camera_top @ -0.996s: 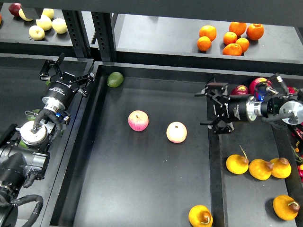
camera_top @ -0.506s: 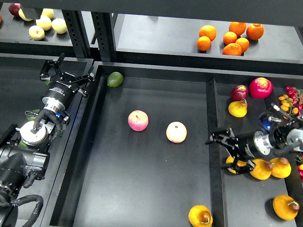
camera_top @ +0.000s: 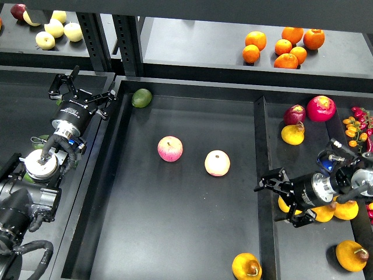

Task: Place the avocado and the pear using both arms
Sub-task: 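Move the right gripper toward the orange pear nearest the robot, then lower the right gripper and close it on the orange pear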

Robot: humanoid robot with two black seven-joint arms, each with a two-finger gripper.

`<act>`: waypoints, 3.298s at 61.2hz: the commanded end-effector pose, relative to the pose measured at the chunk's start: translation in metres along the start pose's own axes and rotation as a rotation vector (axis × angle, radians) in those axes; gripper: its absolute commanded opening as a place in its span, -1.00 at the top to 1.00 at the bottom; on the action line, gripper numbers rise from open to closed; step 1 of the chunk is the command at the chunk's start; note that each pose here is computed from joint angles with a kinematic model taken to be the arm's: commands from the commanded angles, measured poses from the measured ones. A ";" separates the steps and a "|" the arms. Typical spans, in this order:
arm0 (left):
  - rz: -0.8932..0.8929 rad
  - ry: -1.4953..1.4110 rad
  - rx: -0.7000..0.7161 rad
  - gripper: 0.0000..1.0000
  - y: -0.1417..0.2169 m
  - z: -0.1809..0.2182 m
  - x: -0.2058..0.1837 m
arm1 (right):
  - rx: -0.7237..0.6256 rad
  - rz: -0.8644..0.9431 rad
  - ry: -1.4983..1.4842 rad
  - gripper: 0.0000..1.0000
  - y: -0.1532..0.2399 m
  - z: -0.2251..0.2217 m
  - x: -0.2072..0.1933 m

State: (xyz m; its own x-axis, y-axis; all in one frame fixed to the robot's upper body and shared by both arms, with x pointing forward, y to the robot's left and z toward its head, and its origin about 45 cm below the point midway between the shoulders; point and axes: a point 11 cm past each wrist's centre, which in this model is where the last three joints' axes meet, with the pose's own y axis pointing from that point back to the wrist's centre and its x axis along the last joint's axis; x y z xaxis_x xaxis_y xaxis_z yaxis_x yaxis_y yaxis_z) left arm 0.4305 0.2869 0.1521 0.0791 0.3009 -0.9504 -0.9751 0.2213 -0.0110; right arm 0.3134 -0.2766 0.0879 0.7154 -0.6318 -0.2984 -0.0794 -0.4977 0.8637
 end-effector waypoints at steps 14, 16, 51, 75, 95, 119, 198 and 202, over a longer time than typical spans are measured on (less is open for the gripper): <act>0.002 0.000 0.000 -0.99 0.000 0.000 0.001 | -0.072 -0.084 0.021 -0.99 -0.020 0.030 -0.029; 0.002 0.000 0.000 -0.99 0.000 0.000 0.001 | -0.076 -0.090 0.023 -0.99 -0.021 0.031 -0.031; 0.003 0.000 0.001 -0.99 0.000 0.000 0.001 | -0.142 -0.121 0.005 -0.99 -0.035 0.068 -0.043; 0.003 0.000 0.003 -0.99 0.000 0.000 0.001 | -0.143 -0.146 0.015 -0.98 -0.046 0.067 -0.053; 0.003 0.000 0.003 -0.99 0.000 0.000 0.001 | -0.135 -0.156 0.019 -0.91 -0.050 0.063 -0.057; 0.002 -0.002 0.006 -0.99 0.000 -0.001 0.000 | -0.150 -0.154 0.035 -0.76 -0.053 0.065 -0.058; -0.004 -0.004 0.010 -0.99 -0.001 -0.002 -0.002 | -0.017 -0.149 0.000 0.86 -0.060 0.032 -0.059; -0.004 -0.006 0.012 -0.99 -0.001 -0.002 -0.002 | 0.024 -0.141 -0.023 0.87 -0.054 0.024 -0.054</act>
State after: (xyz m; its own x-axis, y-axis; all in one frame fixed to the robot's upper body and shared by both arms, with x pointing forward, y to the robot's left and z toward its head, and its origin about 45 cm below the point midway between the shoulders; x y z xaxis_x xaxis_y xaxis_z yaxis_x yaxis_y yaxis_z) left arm 0.4309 0.2846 0.1530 0.0837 0.3043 -0.9489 -0.9726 0.2323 -0.0112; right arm 0.2535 -0.2288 0.0403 0.7190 -0.5509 -0.4237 0.0424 -0.5739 0.8179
